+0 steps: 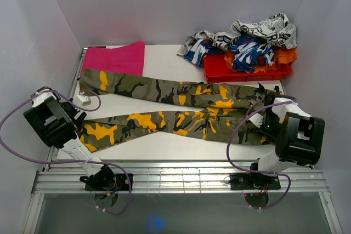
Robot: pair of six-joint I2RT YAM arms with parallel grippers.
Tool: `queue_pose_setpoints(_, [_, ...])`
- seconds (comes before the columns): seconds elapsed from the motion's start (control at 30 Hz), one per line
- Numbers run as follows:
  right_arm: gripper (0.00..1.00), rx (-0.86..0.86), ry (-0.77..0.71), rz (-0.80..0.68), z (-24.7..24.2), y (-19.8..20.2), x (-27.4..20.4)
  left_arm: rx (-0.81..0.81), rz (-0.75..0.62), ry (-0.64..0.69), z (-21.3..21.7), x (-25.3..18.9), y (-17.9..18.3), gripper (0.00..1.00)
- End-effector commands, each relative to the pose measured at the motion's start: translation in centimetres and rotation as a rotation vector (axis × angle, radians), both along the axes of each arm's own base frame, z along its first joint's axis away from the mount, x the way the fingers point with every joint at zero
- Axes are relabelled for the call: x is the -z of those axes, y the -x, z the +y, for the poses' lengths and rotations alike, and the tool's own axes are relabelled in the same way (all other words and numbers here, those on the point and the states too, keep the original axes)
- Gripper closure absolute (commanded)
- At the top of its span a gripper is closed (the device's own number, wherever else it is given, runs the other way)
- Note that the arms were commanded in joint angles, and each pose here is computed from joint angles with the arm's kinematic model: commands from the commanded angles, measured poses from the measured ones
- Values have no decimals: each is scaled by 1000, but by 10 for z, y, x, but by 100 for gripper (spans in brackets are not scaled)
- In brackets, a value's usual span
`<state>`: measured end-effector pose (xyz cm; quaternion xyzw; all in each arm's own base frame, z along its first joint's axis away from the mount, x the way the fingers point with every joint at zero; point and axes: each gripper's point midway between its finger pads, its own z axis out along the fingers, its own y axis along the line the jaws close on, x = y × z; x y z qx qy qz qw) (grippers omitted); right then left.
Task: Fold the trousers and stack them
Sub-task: Flatten the trousers out
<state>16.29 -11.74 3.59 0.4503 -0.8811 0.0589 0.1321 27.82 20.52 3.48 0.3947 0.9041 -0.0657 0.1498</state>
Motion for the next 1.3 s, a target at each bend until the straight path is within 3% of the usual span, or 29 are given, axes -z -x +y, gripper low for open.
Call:
queue_pose_setpoints(0.0, [92,-61,8,49,-5,9,-10,9,11,-26,-3,13,12,12])
queue_pose_setpoints(0.07, [92,-62,9,58,-5,11,-9,1,12,-55,-1,22,13,14])
queue_pose_setpoints(0.17, [92,-68,9,58,-6,11,-9,-9,50,-61,-6,36,22,25])
queue_pose_setpoints(0.3, [92,-66,9,48,-7,5,-10,-43,-5,-73,-5,17,-5,61])
queue_pose_setpoints(0.33, [92,-62,5,48,-8,4,-9,-47,-41,-49,-11,7,-19,86])
queue_pose_setpoints(0.37, [92,-63,5,40,-9,0,-10,-82,-68,-38,-11,-4,-32,99])
queue_pose_setpoints(0.5, [92,-62,6,25,-16,-8,-13,-137,-301,-37,2,-87,-111,100])
queue_pose_setpoints(0.53, [92,-59,5,25,-19,-9,-14,-144,-403,-66,14,-125,-136,100])
queue_pose_setpoints(0.63, [92,-55,11,15,-29,-13,-18,-152,-534,-94,25,-173,-158,100])
queue_pose_setpoints(0.73, [92,-47,8,2,-36,-15,-22,-134,-696,-131,36,-218,-155,100])
queue_pose_setpoints(0.8, [92,-44,6,4,-38,-13,-23,-103,-731,-128,27,-213,-123,100])
queue_pose_setpoints(0.87, [92,-34,-3,14,-38,-6,-21,-14,-818,-230,21,-223,-100,100])
queue_pose_setpoints(0.9, [92,-35,-9,25,-37,-2,-19,-7,-720,-199,9,-166,-75,100])
queue_pose_setpoints(0.97, [92,-40,-15,49,-35,9,-14,82,-652,-252,-1,-127,-47,100])
queue_pose_setpoints(1.1, [92,-67,-7,85,-34,25,-7,116,-418,-220,-34,-31,26,100])
queue_pose_setpoints(1.27, [92,-105,14,121,-36,44,-1,64,-249,-131,-48,-2,67,98])
